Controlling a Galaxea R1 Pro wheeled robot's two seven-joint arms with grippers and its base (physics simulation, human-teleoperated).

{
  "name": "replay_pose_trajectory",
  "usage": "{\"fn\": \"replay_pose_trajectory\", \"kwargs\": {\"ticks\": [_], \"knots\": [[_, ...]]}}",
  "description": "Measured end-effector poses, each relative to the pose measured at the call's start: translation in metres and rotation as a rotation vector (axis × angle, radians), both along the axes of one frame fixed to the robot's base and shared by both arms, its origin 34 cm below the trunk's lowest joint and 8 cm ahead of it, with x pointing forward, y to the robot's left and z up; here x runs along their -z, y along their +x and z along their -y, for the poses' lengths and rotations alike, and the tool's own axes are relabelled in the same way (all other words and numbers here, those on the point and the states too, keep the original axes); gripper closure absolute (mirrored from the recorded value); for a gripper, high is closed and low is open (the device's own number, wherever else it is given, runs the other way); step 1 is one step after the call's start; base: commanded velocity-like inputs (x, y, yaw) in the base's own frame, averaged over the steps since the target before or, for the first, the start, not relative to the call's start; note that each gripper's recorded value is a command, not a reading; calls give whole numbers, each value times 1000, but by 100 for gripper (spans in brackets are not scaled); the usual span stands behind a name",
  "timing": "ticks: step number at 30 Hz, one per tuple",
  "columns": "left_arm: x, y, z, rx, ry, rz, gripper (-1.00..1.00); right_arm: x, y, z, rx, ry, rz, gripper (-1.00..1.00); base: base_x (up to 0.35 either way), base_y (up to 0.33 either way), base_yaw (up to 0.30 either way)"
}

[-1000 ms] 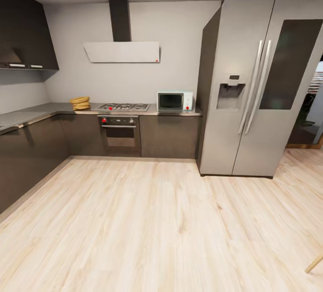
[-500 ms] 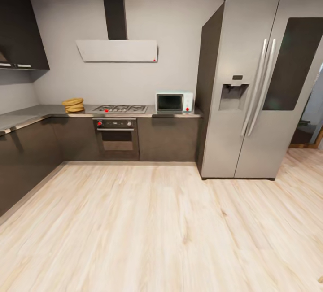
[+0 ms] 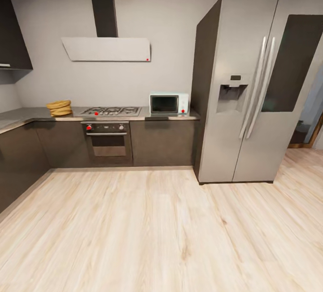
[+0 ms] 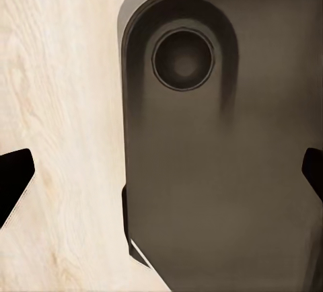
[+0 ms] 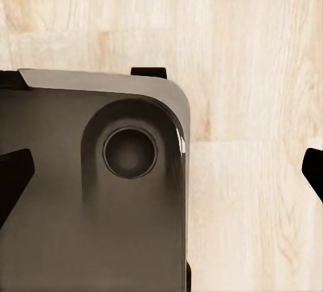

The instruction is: In the kitchen, take the popcorn bag from the countertop, put it into the microwave, and heat it until the popcorn is cooked so the cooked popcorn ends up inside the bag.

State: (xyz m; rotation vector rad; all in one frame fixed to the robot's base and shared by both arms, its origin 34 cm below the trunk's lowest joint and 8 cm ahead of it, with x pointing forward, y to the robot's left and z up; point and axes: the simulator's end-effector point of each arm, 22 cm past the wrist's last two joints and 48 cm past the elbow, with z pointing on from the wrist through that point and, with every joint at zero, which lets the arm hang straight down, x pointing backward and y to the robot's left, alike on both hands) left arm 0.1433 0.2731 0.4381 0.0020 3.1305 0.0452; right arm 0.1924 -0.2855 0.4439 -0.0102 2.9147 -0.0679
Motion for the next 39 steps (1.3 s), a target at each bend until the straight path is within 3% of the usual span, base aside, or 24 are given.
{"fn": "replay_pose_trajectory", "kwargs": {"ticks": [39], "knots": [[-1,1,-15,-2,24,1,-100,0,0,0,0,0,1,-100,339,0,0]]}}
